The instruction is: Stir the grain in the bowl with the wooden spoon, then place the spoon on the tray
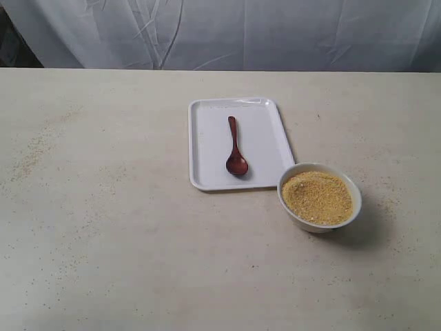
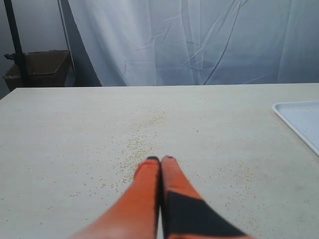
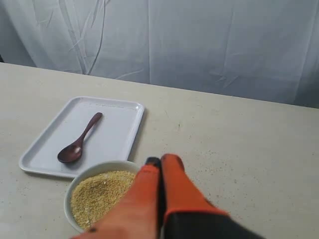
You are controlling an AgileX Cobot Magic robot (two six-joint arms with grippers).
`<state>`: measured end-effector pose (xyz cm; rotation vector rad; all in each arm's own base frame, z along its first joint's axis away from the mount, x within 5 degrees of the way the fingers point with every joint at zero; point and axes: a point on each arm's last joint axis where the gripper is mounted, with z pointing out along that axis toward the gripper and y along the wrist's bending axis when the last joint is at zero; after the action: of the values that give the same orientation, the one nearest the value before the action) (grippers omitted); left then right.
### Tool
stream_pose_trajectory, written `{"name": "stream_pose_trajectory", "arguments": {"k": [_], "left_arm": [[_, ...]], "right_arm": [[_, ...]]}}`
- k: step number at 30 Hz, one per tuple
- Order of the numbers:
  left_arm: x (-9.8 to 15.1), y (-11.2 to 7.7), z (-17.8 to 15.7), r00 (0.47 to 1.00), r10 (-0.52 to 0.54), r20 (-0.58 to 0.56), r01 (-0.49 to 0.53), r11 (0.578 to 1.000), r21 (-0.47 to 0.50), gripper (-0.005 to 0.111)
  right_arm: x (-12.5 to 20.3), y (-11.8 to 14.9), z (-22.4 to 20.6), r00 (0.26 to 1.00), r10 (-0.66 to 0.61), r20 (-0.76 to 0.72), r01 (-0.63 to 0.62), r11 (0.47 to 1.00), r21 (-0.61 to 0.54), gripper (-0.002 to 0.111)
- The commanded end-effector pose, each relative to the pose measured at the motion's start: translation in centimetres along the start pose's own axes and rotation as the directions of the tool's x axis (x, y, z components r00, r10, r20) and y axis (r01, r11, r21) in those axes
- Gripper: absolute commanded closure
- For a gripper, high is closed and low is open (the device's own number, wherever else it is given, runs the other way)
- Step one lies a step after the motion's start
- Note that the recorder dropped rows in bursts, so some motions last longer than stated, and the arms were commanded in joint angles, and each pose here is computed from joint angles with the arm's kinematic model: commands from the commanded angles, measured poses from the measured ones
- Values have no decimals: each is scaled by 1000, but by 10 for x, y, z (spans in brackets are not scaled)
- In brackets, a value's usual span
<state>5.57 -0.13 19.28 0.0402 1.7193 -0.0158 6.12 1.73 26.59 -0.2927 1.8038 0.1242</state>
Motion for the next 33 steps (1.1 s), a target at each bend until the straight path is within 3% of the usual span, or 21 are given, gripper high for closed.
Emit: {"name": "stream_pose_trajectory", "arguments": {"k": [1,8,19,33], "left_arm": [[1,0,0,1000,-6,6,6,1000,0,107],[1,0,0,1000,-6,6,6,1000,0,107],[1,0,0,1000,-6,6,6,1000,0,107],[1,0,0,1000,-6,6,6,1000,0,107]], "right_arm": [[0,0,-1,1000,-3,5,3,1000,3,109],[9,0,-2,1000,5,24,-5,1000,24,109],[29,-5,-14,994,26,110,-47,979,197,109],[43,-4,-8,998,40,55,-49,981,187,109]]}}
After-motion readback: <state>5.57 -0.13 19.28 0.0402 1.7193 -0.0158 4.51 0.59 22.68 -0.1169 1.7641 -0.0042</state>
